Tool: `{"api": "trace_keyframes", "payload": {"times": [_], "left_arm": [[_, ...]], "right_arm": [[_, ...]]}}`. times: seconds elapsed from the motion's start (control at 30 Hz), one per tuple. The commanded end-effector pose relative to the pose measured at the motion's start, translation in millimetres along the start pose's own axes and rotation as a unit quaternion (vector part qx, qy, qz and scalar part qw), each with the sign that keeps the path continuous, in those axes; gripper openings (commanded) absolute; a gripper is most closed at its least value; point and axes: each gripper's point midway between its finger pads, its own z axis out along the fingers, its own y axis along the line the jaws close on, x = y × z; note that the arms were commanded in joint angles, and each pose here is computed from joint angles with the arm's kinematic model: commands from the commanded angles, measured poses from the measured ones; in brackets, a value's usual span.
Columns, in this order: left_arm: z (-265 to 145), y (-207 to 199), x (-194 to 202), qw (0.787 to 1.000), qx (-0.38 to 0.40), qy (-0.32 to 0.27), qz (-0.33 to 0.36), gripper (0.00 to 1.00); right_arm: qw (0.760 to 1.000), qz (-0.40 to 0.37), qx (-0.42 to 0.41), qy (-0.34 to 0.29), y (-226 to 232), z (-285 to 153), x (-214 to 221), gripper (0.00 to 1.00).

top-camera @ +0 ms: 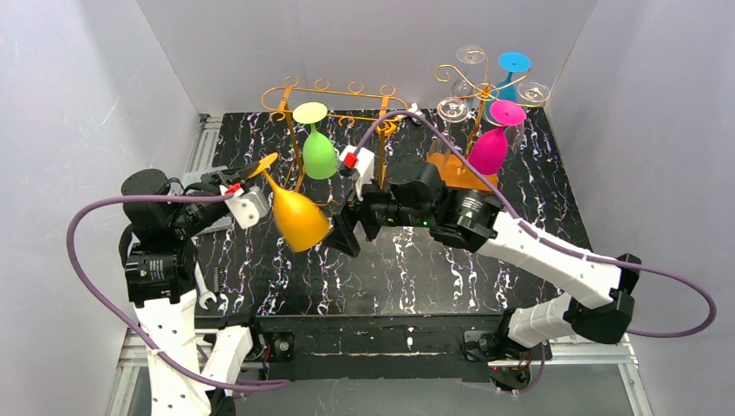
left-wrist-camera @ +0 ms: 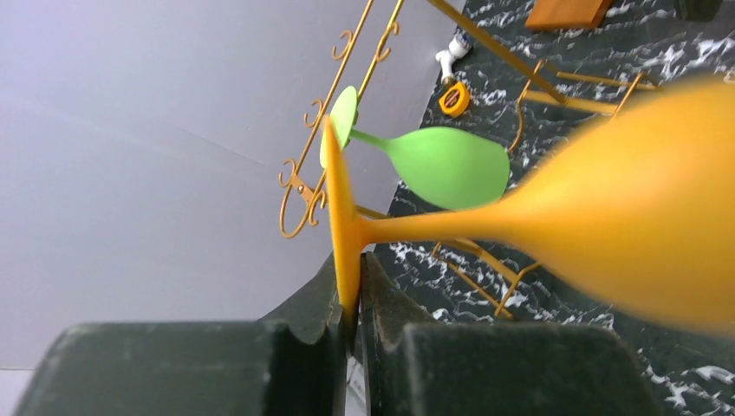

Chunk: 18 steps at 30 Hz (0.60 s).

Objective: Place the wine glass upside down on the wine glass rack
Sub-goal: Turn the wine glass upside down at the wine rack.

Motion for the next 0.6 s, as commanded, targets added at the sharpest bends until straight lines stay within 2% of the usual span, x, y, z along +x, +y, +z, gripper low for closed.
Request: {"api": "trace_keyframes", "payload": {"times": [0.0, 0.2, 0.33, 0.47, 0.57], "left_arm": [[5, 5, 10, 0.999, -0.004, 0.007, 0.046, 0.00], [8, 11, 11, 0.998, -0.021, 0.001, 0.062, 0.00], [6, 7, -2, 0.996, -0.015, -0.027, 0.085, 0.00], [2, 3, -19, 0.991, -0.013, -0.058, 0.118, 0.00], [-2, 0, -32, 0.987, -0.015, -0.077, 0.142, 0.00]], "right_arm": [[0.996, -0.032, -0.060, -0.050, 25, -10, -43, 0.98], [0.997, -0.053, -0.048, 0.012, 17, -20, -10, 0.98], [0.997, -0.043, -0.023, -0.061, 14, -24, -42, 0.99], [0.987, -0.027, -0.041, -0.151, 21, -18, -76, 0.98], [0.984, -0.014, -0.070, -0.164, 31, -2, -89, 0.98]]}}
